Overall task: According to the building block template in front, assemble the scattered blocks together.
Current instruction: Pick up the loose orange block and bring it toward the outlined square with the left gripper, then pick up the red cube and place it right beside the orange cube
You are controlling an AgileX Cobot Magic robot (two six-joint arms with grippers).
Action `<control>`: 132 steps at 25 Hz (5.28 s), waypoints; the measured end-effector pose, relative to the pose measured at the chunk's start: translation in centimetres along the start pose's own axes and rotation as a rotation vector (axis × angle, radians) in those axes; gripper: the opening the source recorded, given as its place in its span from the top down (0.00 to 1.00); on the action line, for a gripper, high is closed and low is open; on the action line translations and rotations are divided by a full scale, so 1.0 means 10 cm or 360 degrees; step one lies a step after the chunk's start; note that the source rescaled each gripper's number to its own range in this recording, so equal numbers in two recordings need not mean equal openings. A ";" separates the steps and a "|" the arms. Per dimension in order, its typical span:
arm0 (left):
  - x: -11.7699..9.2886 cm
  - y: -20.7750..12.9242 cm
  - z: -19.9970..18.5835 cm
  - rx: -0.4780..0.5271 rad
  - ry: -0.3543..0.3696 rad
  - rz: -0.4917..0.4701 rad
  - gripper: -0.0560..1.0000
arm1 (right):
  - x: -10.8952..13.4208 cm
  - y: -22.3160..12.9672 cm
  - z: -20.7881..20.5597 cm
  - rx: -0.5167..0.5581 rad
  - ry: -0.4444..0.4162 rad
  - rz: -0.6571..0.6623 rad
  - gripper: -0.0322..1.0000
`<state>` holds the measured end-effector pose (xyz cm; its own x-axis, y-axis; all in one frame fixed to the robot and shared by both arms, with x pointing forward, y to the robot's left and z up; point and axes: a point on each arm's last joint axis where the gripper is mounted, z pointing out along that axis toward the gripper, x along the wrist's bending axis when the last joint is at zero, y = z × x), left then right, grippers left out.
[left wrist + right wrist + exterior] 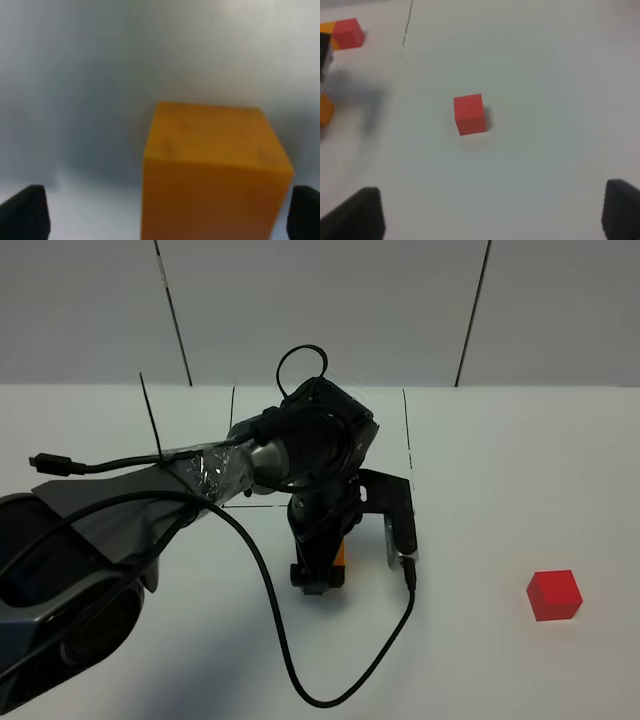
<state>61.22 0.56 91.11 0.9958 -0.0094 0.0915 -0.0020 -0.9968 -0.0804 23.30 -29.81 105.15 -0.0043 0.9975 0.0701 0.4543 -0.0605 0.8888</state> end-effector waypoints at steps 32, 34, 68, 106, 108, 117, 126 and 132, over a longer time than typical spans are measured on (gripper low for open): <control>-0.20 -2.54 -1.37 -0.0354 -0.0058 -0.1922 0.22 | 0.00 0.00 0.00 0.0000 0.0000 0.0000 0.25; -0.44 -2.74 -1.46 -0.0392 -0.0001 -0.2059 0.23 | 0.00 0.00 0.00 0.0000 0.0000 0.0000 0.25; -3.52 -3.02 -1.58 -0.1221 0.0847 -0.2490 0.24 | 0.00 0.00 0.00 0.0000 0.0000 0.0000 0.25; -3.67 -2.92 -1.48 -0.1363 0.0864 -0.2243 0.31 | 0.00 0.00 0.00 0.0000 0.0000 0.0000 0.25; -3.67 -2.92 -1.48 -0.1363 0.0864 -0.2243 0.31 | 0.00 0.00 0.00 0.0000 0.0000 0.0000 0.25; -3.67 -2.92 -1.48 -0.1363 0.0864 -0.2243 0.31 | 0.00 0.00 0.00 0.0000 0.0000 0.0000 0.25; -3.67 -2.92 -1.48 -0.1363 0.0864 -0.2243 0.32 | 0.02 0.07 0.07 0.0100 0.0010 0.0011 0.14; -3.67 -2.92 -1.48 -0.1362 0.0865 -0.2243 0.32 | 0.13 0.51 0.63 0.0538 0.0130 0.0003 0.00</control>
<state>23.39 28.82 104.77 0.1341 0.9887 -0.0664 0.5467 -0.0179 0.8371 31.22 -28.61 106.89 -0.0682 0.9905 0.1195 0.7236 -0.0334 0.6894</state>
